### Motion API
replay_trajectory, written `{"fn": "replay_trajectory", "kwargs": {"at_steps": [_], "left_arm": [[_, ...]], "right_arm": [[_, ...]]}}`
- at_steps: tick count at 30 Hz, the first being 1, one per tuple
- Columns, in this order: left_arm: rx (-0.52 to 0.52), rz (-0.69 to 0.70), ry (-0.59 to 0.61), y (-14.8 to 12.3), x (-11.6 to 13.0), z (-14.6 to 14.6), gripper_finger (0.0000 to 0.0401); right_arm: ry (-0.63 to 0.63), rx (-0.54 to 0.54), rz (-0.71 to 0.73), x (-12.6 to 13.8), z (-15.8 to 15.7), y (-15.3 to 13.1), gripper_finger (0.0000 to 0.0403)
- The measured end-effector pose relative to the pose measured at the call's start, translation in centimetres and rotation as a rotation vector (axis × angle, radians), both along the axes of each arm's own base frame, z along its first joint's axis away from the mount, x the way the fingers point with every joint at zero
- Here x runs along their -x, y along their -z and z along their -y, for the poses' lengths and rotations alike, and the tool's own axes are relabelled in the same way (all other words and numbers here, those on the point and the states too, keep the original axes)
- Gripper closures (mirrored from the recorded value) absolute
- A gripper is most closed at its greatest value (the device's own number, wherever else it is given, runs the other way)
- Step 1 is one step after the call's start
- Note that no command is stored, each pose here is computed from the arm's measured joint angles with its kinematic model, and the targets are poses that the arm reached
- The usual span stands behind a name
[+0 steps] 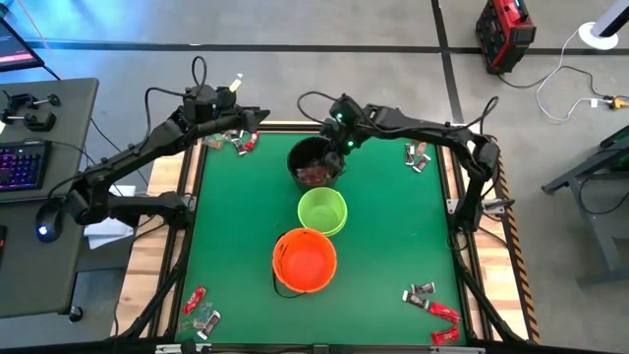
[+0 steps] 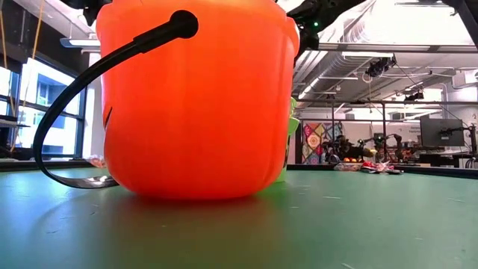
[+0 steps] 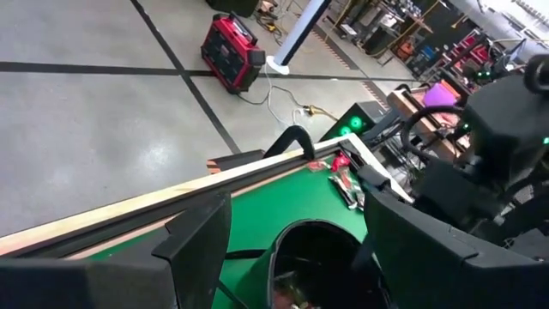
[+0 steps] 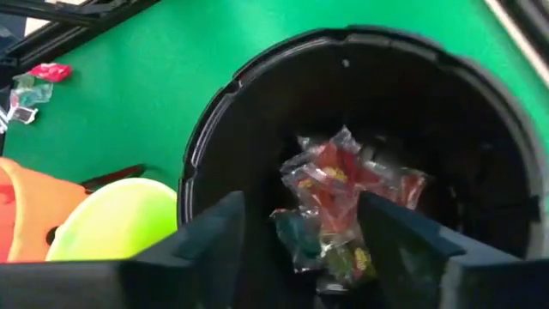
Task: Sort candy by brand, put in halloween buckets
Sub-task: Put the orange gummy into the black bucket, then put the red gummy into the black bucket
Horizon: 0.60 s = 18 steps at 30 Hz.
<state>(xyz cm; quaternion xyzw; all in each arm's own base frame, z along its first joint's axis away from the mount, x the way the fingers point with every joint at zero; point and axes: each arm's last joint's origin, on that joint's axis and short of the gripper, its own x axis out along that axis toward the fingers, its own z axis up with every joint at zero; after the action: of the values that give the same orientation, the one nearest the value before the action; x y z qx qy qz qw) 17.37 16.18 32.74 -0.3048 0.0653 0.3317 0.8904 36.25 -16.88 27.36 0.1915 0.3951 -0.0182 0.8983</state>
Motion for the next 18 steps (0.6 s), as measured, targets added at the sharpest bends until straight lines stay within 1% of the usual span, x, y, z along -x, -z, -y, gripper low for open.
{"fn": "replay_trajectory", "kwargs": {"at_steps": [3,5,6,7,11,12,14,16,18], "left_arm": [[0.014,0.007,-0.006,0.0,0.0,0.0,0.0144],[0.082,-0.027,-0.047,0.2,-0.2,-0.3,0.0146],[0.124,-0.087,-0.074,0.3,-0.3,-0.6,0.0148],[0.154,-0.183,-0.095,0.5,-0.5,-1.0,0.0150],[0.204,-0.612,-0.163,0.8,-1.3,-3.9,0.0157],[0.222,-0.714,-0.183,1.3,-1.3,-4.9,0.0157],[0.278,-0.899,-0.217,3.0,-1.1,-7.1,0.0158],[0.352,-0.998,-0.217,5.2,-0.7,-9.5,0.0158],[0.448,-1.044,-0.184,7.4,-0.1,-11.6,0.0158]], "right_arm": [[0.008,0.019,0.027,0.7,0.3,-1.2,0.0143],[0.027,0.034,0.045,1.3,0.7,-2.7,0.0136],[0.044,0.051,0.055,1.8,1.0,-3.6,0.0136],[0.068,0.072,0.062,2.2,1.4,-4.4,0.0136],[0.158,0.150,0.119,4.0,3.1,-7.5,0.0135],[0.176,0.158,0.127,4.4,3.5,-8.0,0.0135],[0.212,0.160,0.141,5.0,4.3,-8.9,0.0135],[0.233,0.160,0.135,5.6,4.9,-9.4,0.0135],[0.246,0.161,0.135,5.9,5.3,-9.4,0.0135]]}}
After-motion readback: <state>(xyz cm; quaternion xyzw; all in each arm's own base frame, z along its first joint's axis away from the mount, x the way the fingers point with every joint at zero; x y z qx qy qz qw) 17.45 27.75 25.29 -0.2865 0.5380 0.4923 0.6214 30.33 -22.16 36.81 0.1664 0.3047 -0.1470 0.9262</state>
